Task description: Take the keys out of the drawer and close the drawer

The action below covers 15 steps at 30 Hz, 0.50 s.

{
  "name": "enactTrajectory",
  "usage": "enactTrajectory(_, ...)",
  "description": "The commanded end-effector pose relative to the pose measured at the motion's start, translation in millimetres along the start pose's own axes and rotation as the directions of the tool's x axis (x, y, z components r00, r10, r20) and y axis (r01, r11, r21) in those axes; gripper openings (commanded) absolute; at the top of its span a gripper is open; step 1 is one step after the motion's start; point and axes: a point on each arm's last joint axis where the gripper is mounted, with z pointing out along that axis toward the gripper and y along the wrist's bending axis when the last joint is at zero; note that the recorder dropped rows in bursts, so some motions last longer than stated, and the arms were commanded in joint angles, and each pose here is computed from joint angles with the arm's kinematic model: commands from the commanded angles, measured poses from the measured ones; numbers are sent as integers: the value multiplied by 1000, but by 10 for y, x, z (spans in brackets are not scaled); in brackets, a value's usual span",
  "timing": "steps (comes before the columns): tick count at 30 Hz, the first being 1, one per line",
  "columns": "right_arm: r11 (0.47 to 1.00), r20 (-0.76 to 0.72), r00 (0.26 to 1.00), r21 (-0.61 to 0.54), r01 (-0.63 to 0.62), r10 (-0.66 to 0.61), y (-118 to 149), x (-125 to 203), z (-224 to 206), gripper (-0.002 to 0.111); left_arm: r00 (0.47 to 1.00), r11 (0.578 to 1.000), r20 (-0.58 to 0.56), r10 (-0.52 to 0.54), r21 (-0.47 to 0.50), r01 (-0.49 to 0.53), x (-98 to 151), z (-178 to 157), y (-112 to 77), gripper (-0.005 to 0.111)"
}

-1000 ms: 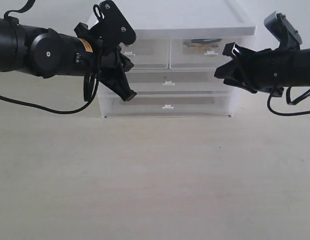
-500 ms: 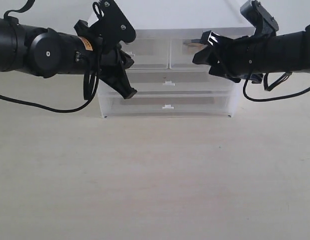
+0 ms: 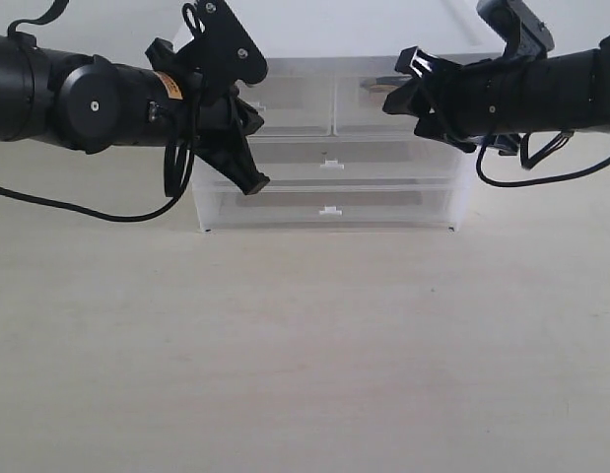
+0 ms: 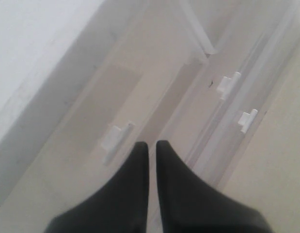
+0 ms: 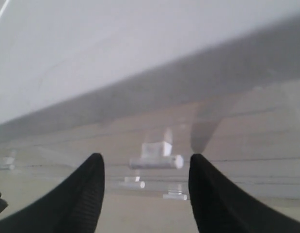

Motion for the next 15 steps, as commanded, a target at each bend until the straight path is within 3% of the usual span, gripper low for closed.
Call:
enactTrajectory(1,999,42,999,37,3,-5,16,-70,-55,50,1000,1000,12,-1,-4,1,-31,0,-3,4)
enactTrajectory(15,1000,44,999,22,5,-6,48,-81,-78,50,1000,1000,12,-1,-4,1,-31,0,-3,4)
